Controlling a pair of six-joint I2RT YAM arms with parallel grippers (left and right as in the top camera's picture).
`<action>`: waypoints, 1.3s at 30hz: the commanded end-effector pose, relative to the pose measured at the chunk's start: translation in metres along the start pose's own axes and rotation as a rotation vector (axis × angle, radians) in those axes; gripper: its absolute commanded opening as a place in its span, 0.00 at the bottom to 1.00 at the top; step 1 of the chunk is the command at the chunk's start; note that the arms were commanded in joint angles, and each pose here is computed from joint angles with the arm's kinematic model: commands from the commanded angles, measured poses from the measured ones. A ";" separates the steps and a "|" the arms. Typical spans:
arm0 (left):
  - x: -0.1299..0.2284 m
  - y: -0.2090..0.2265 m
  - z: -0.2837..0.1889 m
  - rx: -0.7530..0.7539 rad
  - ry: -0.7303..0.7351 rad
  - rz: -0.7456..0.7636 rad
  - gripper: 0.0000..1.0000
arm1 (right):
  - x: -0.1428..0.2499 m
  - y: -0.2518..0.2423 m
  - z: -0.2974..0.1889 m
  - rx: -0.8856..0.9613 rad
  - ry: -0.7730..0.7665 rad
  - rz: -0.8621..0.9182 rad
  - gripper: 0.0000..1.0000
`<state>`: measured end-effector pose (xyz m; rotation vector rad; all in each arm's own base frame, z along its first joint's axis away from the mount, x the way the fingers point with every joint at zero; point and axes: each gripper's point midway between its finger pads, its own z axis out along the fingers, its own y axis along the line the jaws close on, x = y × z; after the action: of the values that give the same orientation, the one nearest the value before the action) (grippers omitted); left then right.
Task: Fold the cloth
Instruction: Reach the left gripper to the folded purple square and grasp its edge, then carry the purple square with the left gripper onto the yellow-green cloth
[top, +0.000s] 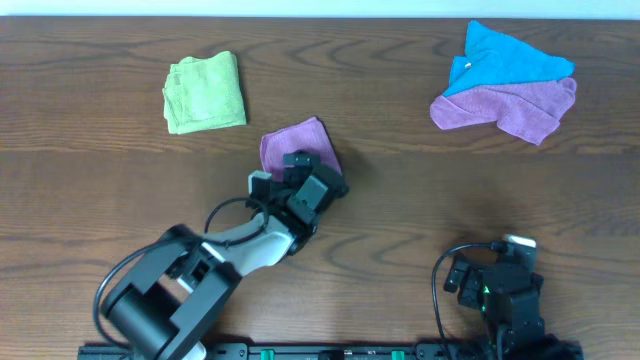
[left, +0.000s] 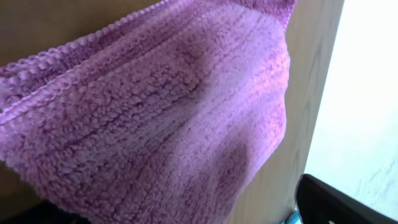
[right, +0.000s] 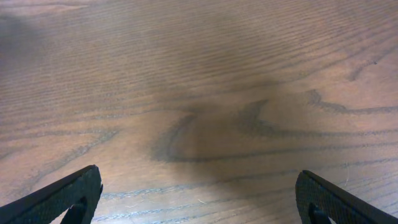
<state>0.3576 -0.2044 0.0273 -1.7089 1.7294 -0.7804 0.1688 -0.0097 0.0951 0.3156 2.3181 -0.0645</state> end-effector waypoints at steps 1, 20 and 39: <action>-0.013 0.039 0.021 -0.102 -0.067 0.002 0.86 | -0.001 -0.003 0.000 0.012 -0.006 -0.007 0.99; -0.035 -0.070 -0.024 0.222 -0.132 -0.179 0.06 | -0.001 -0.003 0.000 0.012 -0.006 -0.007 0.99; -0.159 -0.215 -0.060 0.454 -0.122 -0.476 0.07 | -0.001 -0.003 0.000 0.011 -0.006 -0.007 0.99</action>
<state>0.4424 -0.0498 0.2259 -1.7859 0.9411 -1.0976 0.1687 -0.0097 0.0950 0.3155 2.3184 -0.0647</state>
